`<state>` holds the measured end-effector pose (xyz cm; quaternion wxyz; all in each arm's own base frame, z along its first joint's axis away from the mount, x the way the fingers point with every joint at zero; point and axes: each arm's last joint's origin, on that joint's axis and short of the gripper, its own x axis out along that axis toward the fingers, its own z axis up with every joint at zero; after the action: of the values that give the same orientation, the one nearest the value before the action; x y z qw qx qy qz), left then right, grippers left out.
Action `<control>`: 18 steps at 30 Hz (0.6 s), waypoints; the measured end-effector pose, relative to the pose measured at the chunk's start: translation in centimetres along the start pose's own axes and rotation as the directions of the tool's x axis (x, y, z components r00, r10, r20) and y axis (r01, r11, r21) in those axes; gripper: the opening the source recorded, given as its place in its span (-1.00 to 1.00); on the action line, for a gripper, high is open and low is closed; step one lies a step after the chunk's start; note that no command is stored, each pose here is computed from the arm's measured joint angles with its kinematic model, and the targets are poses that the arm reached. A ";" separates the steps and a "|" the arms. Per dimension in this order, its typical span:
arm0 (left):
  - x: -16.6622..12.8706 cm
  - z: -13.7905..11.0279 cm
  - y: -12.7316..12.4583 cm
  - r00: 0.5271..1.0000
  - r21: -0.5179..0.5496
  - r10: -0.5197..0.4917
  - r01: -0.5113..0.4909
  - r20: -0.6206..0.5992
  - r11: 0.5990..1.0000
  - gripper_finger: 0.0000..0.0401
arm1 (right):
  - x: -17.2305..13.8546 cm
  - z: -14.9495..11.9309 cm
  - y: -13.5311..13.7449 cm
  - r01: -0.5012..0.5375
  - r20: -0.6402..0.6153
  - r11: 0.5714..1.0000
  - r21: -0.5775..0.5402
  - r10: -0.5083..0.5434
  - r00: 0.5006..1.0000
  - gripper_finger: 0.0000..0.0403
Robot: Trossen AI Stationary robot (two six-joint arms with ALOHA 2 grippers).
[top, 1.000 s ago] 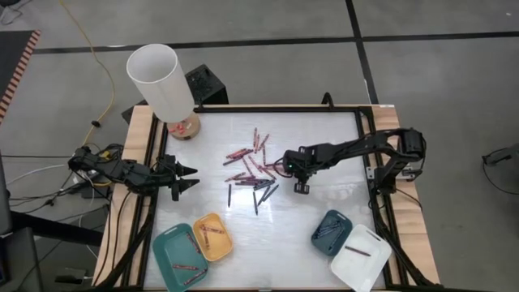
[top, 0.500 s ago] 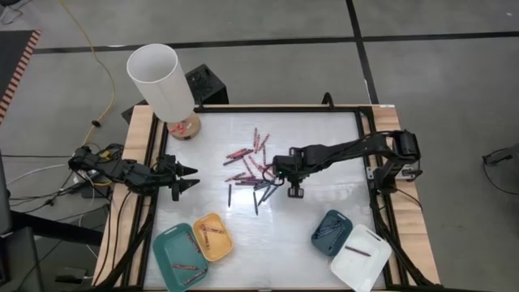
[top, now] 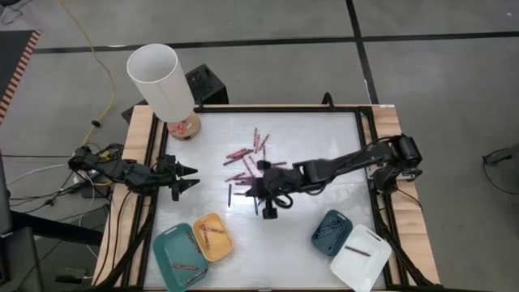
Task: Sort crayons
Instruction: Put the pink crayon into the yellow bin
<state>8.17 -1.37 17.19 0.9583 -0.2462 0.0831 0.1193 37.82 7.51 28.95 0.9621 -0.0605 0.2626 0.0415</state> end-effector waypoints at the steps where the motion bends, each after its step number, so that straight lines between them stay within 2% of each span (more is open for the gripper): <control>1: 0.0 0.0 0.0 1.000 0.000 0.000 0.000 0.000 1.000 0.20 | 0.4 0.1 0.4 -0.006 0.028 1.000 -0.001 0.006 1.000 -0.97; 10: 0.0 0.0 0.0 1.000 0.000 0.000 0.000 0.000 1.000 0.20 | 5.0 0.0 4.1 -0.074 0.275 0.996 0.048 0.058 0.960 -0.97; 18: 0.0 0.0 0.0 1.000 0.000 0.000 0.000 0.000 1.000 0.20 | 8.6 -0.6 6.4 -0.124 0.308 0.988 0.097 0.089 0.947 -0.97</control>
<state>8.17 -1.37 17.18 0.9583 -0.2461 0.0833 0.1193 44.23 14.18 23.42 0.9892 0.0163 0.1171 0.0871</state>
